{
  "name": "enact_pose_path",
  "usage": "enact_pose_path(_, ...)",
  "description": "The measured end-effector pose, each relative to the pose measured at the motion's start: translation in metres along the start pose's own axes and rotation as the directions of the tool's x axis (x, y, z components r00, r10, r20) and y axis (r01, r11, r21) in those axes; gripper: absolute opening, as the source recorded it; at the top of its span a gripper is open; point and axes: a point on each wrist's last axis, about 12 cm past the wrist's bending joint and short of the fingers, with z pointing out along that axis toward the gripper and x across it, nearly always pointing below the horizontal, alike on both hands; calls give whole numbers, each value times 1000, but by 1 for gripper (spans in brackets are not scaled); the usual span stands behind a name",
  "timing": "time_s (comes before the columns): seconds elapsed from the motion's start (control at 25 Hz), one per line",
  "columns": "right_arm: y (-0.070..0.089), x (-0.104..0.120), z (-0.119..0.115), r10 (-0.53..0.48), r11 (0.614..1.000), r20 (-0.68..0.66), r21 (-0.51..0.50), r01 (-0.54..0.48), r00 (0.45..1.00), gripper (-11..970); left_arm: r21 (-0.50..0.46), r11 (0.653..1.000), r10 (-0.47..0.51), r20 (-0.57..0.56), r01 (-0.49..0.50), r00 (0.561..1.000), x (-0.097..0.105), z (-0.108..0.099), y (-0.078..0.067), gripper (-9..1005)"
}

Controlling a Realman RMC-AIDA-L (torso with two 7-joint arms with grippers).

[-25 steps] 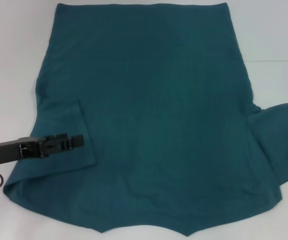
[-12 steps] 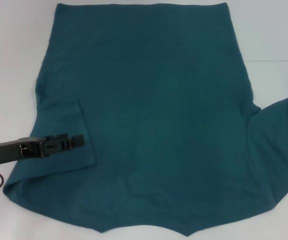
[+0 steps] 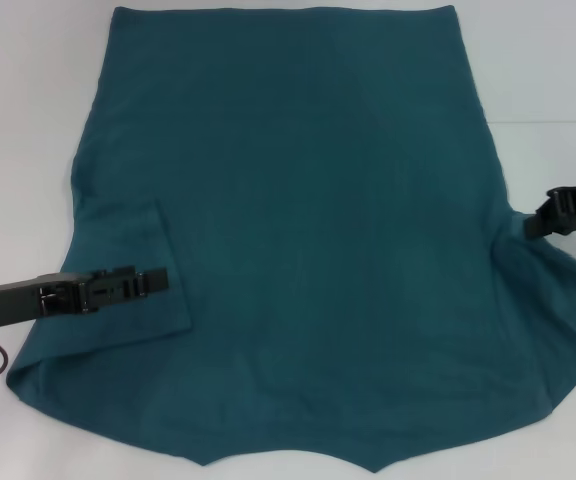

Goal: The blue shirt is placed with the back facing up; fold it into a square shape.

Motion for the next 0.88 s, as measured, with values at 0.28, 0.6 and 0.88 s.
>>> enact_pose_path(0.28,21,-9,11,4,1000,-3,-31,-4,1000,48,-13,1000,-5,8,5,1000,1,3,1,784)
enact_pose_path(0.6,37,-21,23,18,999,36,-41,-16,999,55,-16,1000,-5,12,5,1000,1,6,1,782)
enact_pose_path(0.88,48,-23,33,-9,999,27,-50,11,1000,62,-26,1000,-11,15,11,1000,2,5,2,782)
